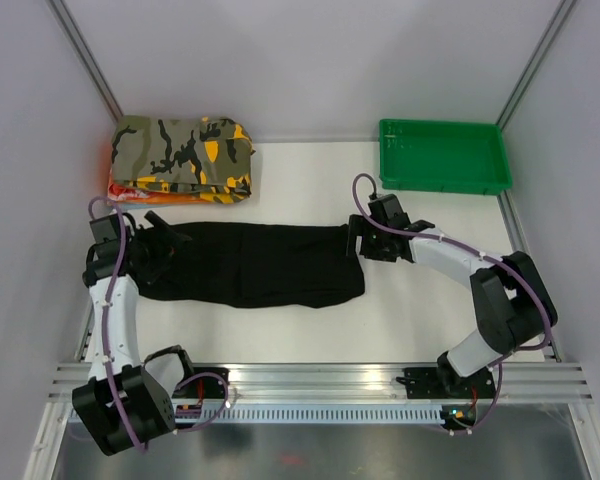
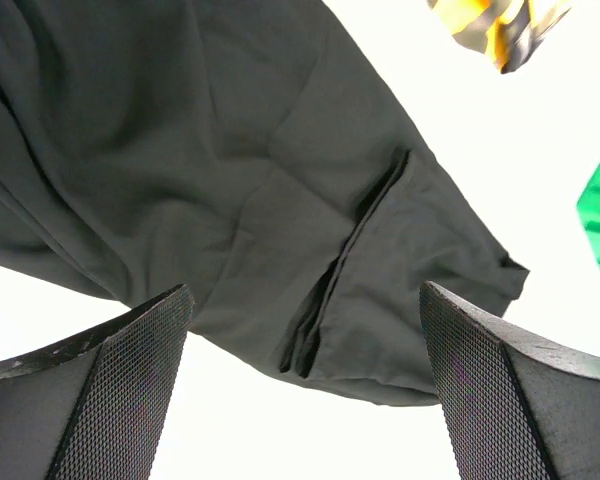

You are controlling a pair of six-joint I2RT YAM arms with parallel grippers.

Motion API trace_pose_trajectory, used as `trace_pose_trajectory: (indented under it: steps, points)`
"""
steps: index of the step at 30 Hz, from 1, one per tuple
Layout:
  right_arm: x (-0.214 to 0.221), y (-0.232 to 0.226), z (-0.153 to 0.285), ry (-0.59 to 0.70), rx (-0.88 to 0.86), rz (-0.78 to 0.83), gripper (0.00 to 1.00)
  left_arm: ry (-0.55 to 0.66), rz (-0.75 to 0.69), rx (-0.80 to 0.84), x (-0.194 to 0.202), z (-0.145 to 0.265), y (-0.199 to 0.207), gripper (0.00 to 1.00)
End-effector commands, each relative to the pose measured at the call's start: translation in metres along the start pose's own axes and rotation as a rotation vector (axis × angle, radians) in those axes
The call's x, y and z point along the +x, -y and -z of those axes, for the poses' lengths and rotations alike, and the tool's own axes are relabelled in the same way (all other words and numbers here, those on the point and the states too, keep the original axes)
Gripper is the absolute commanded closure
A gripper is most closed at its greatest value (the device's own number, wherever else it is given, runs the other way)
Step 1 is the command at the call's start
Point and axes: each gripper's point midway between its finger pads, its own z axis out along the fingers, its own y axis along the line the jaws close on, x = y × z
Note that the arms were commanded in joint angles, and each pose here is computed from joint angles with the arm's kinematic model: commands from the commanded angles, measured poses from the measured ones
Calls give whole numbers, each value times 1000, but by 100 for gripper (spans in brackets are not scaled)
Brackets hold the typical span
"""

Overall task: Fold and stack the trousers
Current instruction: Fold the trousers

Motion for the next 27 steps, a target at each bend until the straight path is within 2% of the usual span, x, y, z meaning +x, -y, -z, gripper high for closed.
trace_pose_trajectory:
  steps: [1,8,14,17,19,20,22,27]
  points:
    - [-15,1,-10,61,-14,17,11,17,5,87,-15,18,15,0]
    - [6,-14,-31,-4,-140,3,23,56,25,58,-15,31,10,0]
    - [12,-18,-39,-17,-173,-17,40,94,22,13,-22,40,7,0]
    - [12,-16,-42,-12,-164,-29,51,100,22,9,-24,41,7,0]
    - [14,-12,-44,-13,-145,-36,64,100,25,12,-24,41,7,0]
    - [14,-8,-46,-13,-130,-41,79,98,24,12,-24,41,8,0]
    - [17,-3,-46,-23,-109,-52,98,104,17,9,-26,42,8,0]
    - [7,21,-35,3,-73,-126,100,126,6,-14,-33,44,6,0]
